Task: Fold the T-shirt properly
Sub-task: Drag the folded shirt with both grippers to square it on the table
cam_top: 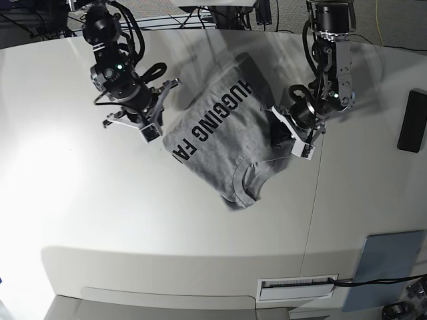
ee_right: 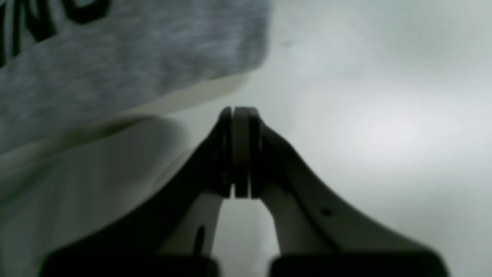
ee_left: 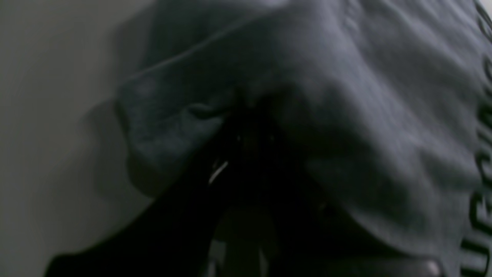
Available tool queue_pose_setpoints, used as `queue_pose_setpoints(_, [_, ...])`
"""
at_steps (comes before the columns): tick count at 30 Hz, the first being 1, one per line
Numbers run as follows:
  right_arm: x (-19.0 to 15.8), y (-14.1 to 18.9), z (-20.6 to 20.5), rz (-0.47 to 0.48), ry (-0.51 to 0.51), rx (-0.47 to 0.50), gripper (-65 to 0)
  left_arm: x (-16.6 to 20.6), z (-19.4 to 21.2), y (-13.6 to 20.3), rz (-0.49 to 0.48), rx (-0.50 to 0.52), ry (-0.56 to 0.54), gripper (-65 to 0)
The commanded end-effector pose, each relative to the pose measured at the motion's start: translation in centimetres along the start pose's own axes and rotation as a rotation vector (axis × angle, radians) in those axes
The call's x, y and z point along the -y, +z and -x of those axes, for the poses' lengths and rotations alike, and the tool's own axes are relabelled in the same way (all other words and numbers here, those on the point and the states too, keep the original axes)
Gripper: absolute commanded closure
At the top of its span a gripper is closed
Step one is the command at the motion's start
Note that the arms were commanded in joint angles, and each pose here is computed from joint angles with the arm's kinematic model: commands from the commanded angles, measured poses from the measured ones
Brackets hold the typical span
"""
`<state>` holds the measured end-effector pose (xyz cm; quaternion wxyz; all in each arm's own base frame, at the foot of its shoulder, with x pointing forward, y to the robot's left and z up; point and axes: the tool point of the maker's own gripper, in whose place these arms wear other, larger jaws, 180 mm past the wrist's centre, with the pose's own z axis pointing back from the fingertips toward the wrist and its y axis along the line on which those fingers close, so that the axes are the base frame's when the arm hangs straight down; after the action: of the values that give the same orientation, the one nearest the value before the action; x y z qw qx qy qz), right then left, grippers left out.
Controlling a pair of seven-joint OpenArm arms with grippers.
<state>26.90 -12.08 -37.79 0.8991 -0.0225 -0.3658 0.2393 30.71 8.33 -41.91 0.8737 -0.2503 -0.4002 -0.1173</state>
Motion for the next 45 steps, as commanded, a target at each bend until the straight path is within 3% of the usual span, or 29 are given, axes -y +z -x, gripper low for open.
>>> queue_pose_setpoints(1, [1.7,0.4,-1.8,0.057,0.01,0.064,0.0,0.1,-1.6,0.1,0.011,0.044,-0.016,0.0])
queue_pose_setpoints(6, [3.9,0.6,-2.7,0.121,0.021,0.087,0.0,0.1,-1.8,0.0,0.013,0.052,-0.013,0.0])
queue_pose_setpoints(10, [5.3,0.8,-5.3,0.149,0.019,0.18,0.0,0.1,-1.8,0.0,0.009,0.05,-0.011,0.0])
queue_pose_setpoints(19, [3.9,-5.4,-6.7,-0.009,-0.085,0.135,0.0,-1.0,-1.6,0.5,-0.02,0.032,-0.022,0.0])
queue_pose_setpoints(23, [1.7,-6.6,-7.7,-0.117,-0.061,0.134,0.0,-3.3,-1.1,0.9,-0.13,0.002,-0.009,0.0])
queue_pose_setpoints(27, [0.9,-6.7,-7.7,-0.131,-0.034,0.122,0.0,-6.2,-0.5,1.8,-0.264,-0.043,-0.033,0.0])
queue_pose_setpoints(32, [0.8,-6.8,-7.4,-0.134,-0.03,0.104,0.0,-8.3,-1.1,2.8,-0.351,-0.02,-0.025,0.0])
queue_pose_setpoints(38, [0.8,-6.8,-7.2,-0.134,-0.029,0.096,0.0,-9.1,-1.3,3.6,-0.378,-0.03,-0.039,0.0])
queue_pose_setpoints(45, [0.5,-6.8,-6.4,-0.138,-0.029,0.063,0.0,-9.8,1.1,4.6,-0.437,-0.156,0.018,0.0])
